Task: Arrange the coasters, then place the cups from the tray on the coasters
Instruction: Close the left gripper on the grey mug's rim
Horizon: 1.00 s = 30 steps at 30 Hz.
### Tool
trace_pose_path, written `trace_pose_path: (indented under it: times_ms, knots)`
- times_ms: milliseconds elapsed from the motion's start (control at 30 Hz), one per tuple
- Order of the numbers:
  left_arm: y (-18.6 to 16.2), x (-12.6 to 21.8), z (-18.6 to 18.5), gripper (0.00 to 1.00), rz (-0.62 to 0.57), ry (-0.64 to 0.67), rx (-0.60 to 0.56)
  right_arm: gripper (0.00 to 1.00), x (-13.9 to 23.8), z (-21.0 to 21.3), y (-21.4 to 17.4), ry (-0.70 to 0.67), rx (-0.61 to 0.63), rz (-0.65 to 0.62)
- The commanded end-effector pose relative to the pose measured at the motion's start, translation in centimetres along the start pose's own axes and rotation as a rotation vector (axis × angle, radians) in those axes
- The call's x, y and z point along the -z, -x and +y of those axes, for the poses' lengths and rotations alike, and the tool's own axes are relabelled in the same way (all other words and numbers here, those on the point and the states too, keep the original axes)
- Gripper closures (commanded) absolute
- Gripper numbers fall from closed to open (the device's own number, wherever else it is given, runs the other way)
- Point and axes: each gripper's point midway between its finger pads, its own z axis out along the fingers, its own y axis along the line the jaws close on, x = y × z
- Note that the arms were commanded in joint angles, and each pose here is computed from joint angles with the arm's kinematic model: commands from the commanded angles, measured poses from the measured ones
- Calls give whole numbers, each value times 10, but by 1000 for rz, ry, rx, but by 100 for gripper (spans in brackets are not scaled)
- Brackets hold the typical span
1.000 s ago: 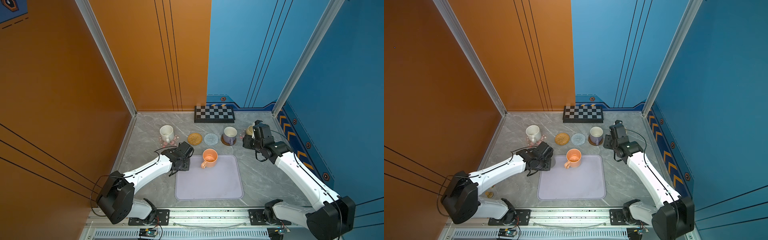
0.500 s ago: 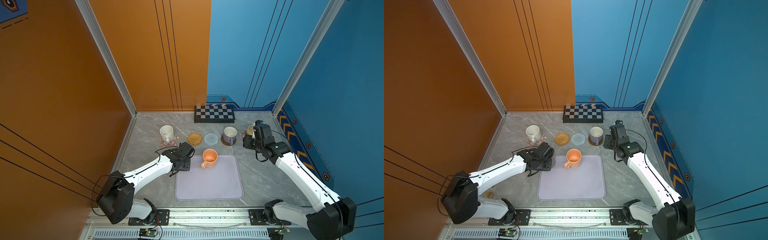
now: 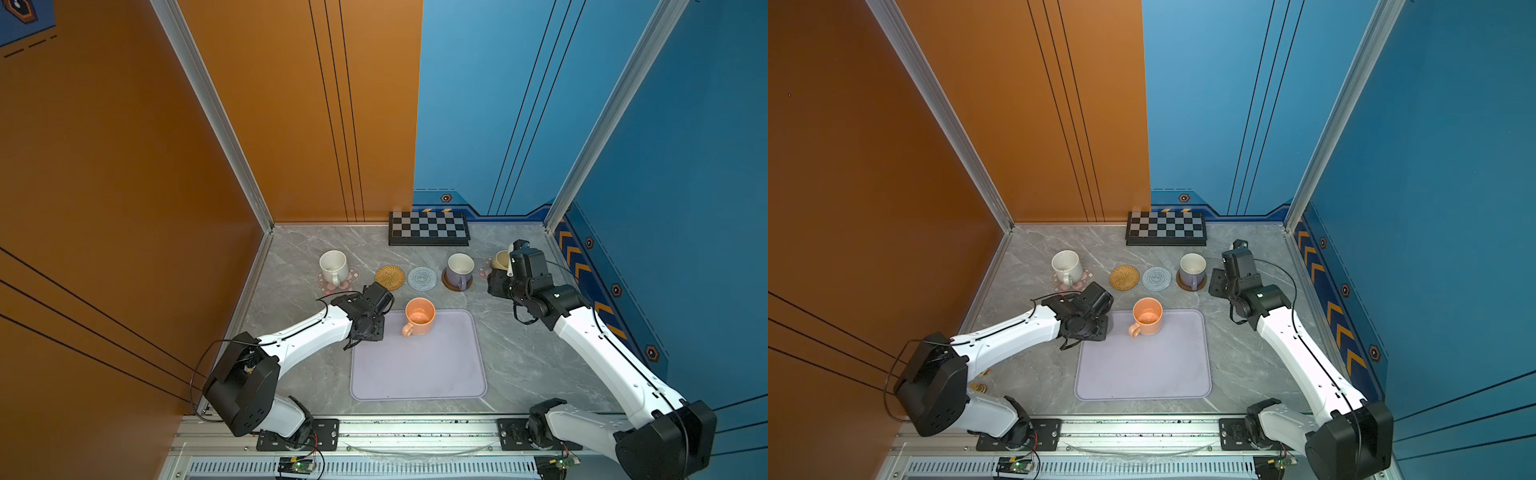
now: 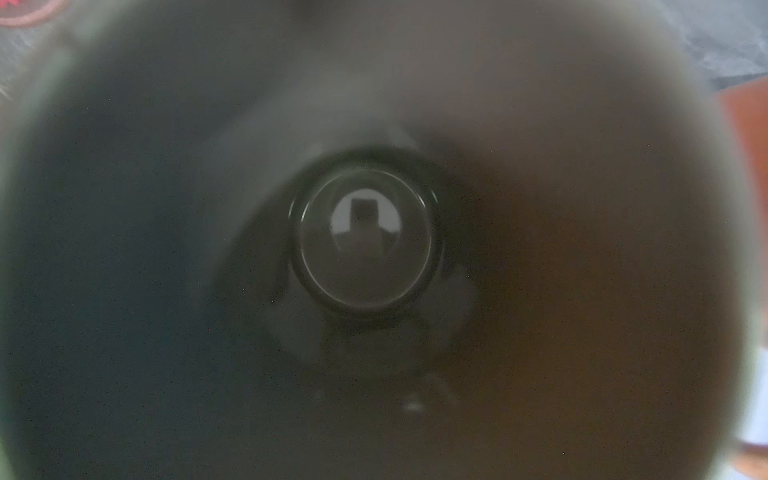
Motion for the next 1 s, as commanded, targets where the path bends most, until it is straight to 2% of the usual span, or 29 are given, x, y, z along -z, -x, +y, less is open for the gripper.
trace_pose_path:
  times_ms: [0, 367, 567, 967]
  knots:
    - [6, 1, -5, 69, -14, -13, 14, 42, 4, -5, -5, -3, -15, 9]
    - [3, -3, -3, 85, -9, 3, 12, 42, 7, -6, -4, -3, -21, 6]
    - [1, -1, -1, 99, -17, 6, 9, 42, 7, -5, -3, 1, -27, 5]
    - [-21, -10, 0, 100, -22, 59, 0, 43, 4, -5, -13, 14, -44, 31]
